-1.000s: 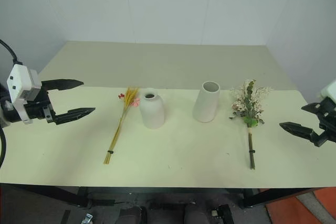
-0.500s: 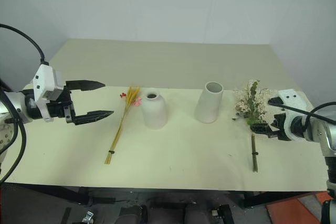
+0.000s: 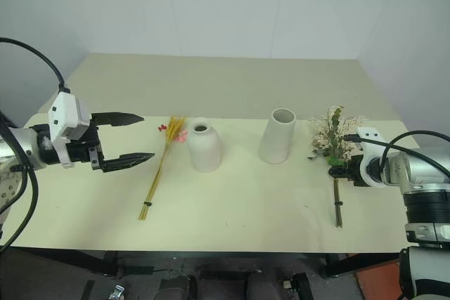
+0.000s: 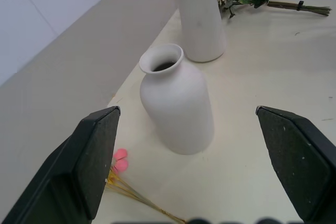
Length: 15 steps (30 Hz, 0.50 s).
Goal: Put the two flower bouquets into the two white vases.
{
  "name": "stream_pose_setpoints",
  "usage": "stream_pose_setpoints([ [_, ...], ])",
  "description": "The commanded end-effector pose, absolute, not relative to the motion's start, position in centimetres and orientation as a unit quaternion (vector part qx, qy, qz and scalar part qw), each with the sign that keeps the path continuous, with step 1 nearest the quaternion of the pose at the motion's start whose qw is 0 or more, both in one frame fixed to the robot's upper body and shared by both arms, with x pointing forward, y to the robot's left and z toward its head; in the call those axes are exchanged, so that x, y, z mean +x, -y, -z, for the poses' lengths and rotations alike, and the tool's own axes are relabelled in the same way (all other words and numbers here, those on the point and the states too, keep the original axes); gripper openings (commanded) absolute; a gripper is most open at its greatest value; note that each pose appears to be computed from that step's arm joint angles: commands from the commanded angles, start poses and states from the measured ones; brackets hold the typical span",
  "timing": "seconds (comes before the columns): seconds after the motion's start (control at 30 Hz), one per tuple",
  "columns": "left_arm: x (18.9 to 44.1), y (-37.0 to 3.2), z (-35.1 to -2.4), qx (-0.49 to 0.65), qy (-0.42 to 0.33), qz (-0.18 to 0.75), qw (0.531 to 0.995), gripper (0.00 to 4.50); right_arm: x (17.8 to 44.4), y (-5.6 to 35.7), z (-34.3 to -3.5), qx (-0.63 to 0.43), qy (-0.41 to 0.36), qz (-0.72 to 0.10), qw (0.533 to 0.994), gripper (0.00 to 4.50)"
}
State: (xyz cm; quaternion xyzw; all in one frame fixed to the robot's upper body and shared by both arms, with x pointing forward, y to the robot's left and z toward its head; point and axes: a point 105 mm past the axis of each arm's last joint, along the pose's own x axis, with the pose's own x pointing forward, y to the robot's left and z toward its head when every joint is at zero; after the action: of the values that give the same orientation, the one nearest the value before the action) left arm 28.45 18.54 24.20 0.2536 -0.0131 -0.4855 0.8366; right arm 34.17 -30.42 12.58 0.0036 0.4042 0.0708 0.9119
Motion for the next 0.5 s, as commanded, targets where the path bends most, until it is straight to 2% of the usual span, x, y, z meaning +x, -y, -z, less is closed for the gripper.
stream_pose_setpoints([
  [0.03, 27.9, -18.7, -25.1, 0.263, 0.028, 0.474, 0.84, 4.5, 34.8, 30.9, -13.4, -0.003, -0.391, -0.057, 0.919, 1.34],
  [0.13, 27.9, -18.9, -25.1, 0.263, 0.027, 0.47, 0.842, 4.5, 34.8, 30.9, -13.1, 0.0, -0.4, -0.058, 0.915, 0.29],
  [0.27, 27.8, -19.0, -25.1, 0.264, 0.027, 0.465, 0.844, 4.5, 35.6, 31.4, -13.8, -0.008, -0.38, -0.03, 0.924, 0.17],
  [0.33, 27.9, -19.1, -25.2, 0.266, 0.027, 0.463, 0.845, 4.5, 37.4, 32.1, -16.7, -0.044, -0.284, 0.01, 0.958, 0.17],
  [0.4, 27.9, -19.2, -25.3, 0.266, 0.028, 0.463, 0.845, 4.5, 39.1, 32.1, -21.7, -0.081, -0.125, 0.048, 0.988, 0.17],
  [0.5, 28.0, -19.2, -25.3, 0.268, 0.029, 0.462, 0.845, 4.5, 39.1, 29.4, -28.8, -0.117, 0.095, 0.031, 0.988, 0.17],
])
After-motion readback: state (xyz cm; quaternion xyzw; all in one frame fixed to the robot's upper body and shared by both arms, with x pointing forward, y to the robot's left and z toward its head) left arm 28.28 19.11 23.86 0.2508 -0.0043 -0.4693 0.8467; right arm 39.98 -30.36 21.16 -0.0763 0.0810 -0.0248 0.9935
